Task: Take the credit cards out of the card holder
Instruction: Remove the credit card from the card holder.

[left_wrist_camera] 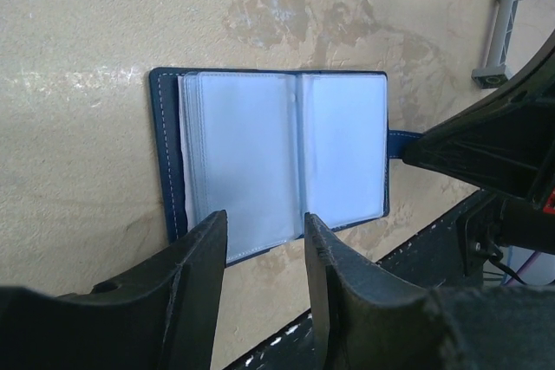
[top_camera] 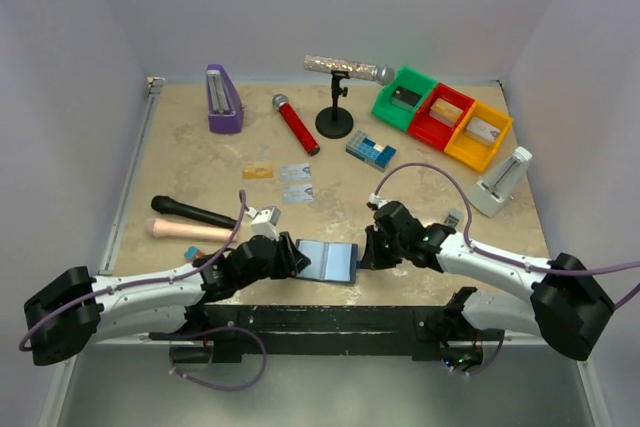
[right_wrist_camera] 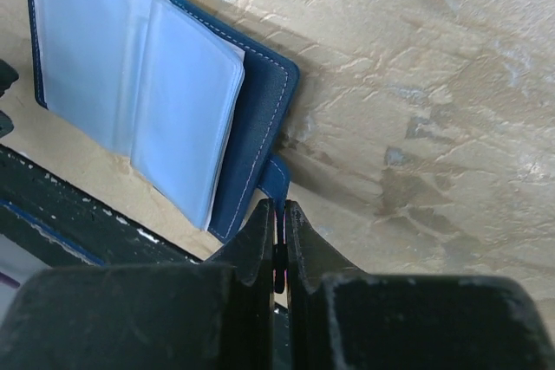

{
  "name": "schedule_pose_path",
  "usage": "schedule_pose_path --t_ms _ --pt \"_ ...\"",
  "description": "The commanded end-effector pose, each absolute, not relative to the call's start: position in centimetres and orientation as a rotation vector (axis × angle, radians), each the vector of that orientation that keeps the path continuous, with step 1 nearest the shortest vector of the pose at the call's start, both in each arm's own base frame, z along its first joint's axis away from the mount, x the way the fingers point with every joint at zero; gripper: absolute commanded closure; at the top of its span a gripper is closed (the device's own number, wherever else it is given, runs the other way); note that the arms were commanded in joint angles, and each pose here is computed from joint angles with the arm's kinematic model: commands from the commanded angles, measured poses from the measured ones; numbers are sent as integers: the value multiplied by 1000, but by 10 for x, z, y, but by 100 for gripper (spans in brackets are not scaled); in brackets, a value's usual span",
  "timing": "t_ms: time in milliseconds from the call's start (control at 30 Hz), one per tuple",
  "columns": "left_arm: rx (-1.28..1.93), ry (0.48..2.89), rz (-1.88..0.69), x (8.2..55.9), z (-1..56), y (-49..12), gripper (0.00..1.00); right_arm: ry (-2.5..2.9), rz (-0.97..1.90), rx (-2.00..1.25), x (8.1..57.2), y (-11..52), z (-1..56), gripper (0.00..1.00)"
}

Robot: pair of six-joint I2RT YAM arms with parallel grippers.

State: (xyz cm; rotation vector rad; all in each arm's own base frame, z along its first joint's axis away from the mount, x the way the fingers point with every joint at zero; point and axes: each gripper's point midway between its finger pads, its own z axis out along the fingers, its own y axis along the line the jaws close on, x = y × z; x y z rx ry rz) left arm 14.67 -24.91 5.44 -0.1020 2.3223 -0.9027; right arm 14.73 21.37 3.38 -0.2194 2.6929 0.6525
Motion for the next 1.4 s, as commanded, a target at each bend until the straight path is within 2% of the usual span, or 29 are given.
schedule_pose_path --t_ms 0,633,833,1067,1367 --pt "-78 2258 -970 155 77 -266 54 2664 723 -198 145 223 42 100" --pt "-79 2362 -833 155 53 -260 53 2674 728 -209 144 225 39 100" --pt "-103 2359 -800 156 51 -253 48 2678 729 -210 144 226 39 100" --pt "-95 2367 -814 154 48 -254 47 2679 733 -212 145 227 38 100" --pt "-51 2373 -879 150 48 -266 50 2686 752 -217 144 230 38 100"
